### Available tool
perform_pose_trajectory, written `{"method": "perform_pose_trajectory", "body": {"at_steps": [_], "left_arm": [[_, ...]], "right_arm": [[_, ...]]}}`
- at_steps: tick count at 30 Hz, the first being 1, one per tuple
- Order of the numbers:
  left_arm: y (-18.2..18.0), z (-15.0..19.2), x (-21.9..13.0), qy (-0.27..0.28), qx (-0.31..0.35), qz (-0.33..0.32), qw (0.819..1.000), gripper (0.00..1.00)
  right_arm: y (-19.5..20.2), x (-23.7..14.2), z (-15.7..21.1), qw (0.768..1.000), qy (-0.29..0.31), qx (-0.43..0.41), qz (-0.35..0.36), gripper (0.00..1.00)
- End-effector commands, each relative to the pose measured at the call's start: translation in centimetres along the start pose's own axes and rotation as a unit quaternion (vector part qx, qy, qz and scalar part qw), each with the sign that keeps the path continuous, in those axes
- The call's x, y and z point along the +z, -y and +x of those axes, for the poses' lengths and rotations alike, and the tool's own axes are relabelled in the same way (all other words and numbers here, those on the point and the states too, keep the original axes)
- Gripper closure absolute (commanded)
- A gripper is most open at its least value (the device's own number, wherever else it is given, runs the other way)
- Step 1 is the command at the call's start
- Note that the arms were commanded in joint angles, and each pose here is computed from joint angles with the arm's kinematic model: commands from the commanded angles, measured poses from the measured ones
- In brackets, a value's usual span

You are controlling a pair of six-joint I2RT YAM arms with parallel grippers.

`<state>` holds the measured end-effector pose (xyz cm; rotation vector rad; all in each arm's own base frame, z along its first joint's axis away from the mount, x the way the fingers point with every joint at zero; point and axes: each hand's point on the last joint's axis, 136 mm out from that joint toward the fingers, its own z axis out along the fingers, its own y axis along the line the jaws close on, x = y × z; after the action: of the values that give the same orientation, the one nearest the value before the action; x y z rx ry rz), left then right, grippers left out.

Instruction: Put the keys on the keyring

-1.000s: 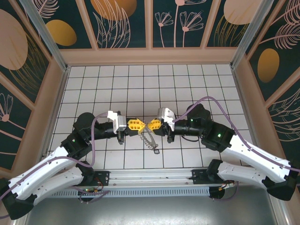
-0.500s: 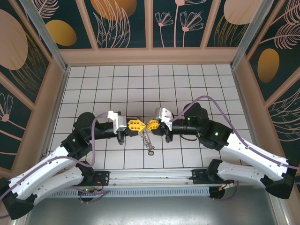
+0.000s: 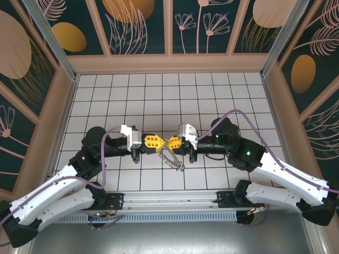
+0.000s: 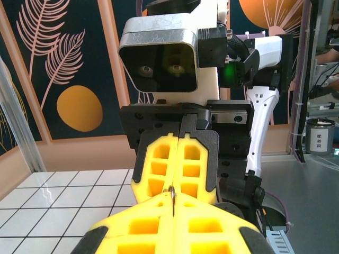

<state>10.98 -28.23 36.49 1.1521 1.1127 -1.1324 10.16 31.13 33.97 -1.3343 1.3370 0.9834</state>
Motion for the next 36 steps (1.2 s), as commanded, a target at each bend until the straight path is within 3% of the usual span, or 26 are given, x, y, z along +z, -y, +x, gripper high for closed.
{"method": "perform_pose_trajectory", "body": {"at_steps": [1,36], "left_arm": [[0.5,-0.6,0.1,0.004,-0.006,0.016,1.0,1.0],[0.4,0.2,-0.2,-0.011,-0.003,0.005,1.0,1.0]], "right_arm": [[-0.4,-1.7,-4.1,0.997,0.063,-0.036,0.007,1.0],[1.8,-4.0,-4.2,0.992,0.065,-0.042,0.099,1.0]]}}
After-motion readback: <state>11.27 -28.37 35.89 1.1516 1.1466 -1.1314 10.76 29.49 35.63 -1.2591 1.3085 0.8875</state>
